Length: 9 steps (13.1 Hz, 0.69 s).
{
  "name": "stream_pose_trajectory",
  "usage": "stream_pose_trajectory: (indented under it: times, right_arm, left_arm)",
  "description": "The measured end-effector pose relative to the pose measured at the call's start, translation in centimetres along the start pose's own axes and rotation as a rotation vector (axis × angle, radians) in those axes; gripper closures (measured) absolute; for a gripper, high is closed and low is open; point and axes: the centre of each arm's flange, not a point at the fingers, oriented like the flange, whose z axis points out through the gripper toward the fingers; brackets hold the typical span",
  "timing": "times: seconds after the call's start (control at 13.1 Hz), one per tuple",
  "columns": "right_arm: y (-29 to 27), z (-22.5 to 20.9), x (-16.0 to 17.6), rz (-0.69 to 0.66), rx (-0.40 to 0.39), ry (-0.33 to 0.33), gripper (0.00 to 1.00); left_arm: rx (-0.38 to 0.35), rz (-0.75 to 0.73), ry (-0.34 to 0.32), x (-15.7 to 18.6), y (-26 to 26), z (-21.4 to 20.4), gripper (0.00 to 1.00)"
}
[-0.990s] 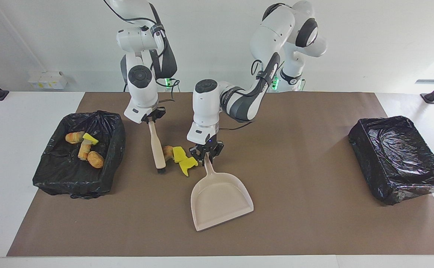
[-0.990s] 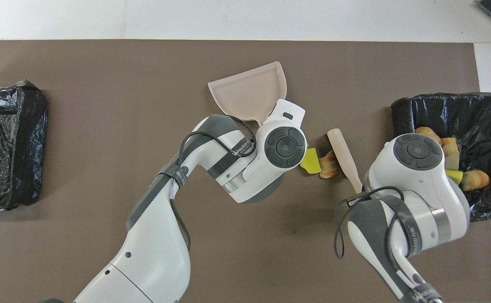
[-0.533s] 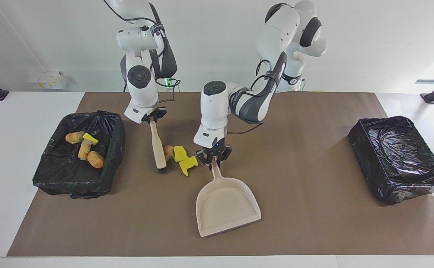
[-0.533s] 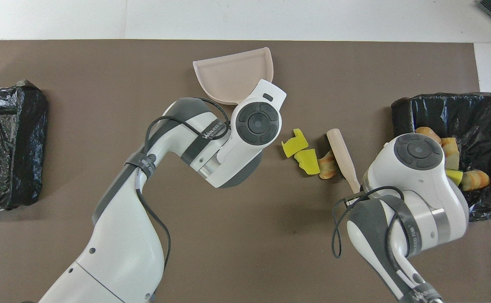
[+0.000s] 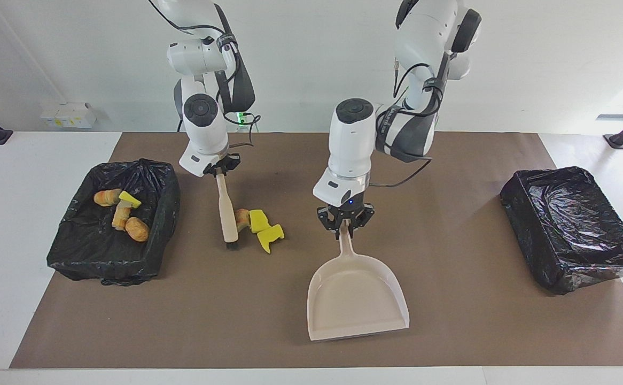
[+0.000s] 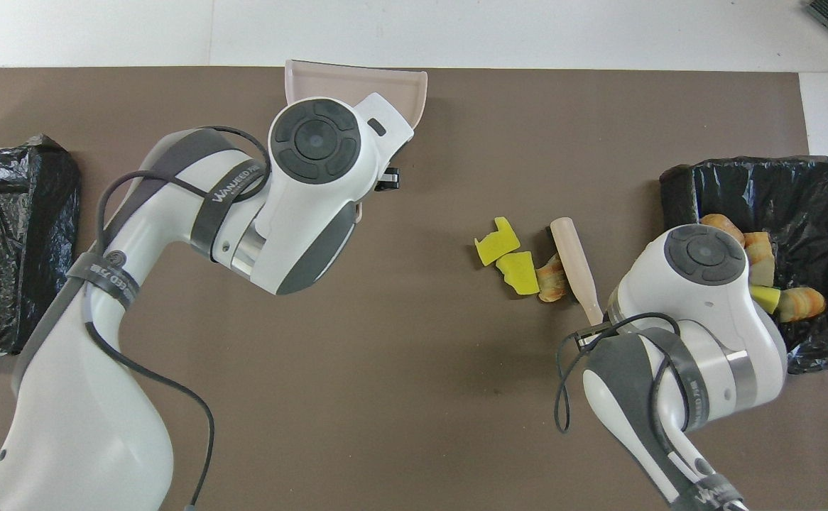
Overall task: Sweep and dump trash in bin
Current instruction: 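Move the dustpan beside the sponge pieces with the left gripper, then brush the sponge pieces into the dustpan with the right gripper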
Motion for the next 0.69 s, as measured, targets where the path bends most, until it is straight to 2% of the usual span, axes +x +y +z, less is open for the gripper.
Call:
stream_pose_trajectory:
  times: [0.08,0.38,0.69]
  right_arm:
    - [-1.1,0.2,0.0,0.004,0.008,-0.002,0.74]
    - [-5.6,0.5,-0.3,0.075,0.133,-0.005,0.74]
    - [-9.5,1.3,-0.5,0.141,0.188,-0.001,0.74]
  left_arm:
    - [-0.009,0.095,-0.022,-0.9,-2.1,-0.1,0.69]
    - [-0.047,0.489,-0.072,-3.9,-7.8,1.0,0.69]
    - [-0.097,0.853,-0.118,-5.9,-7.1,2.0,0.69]
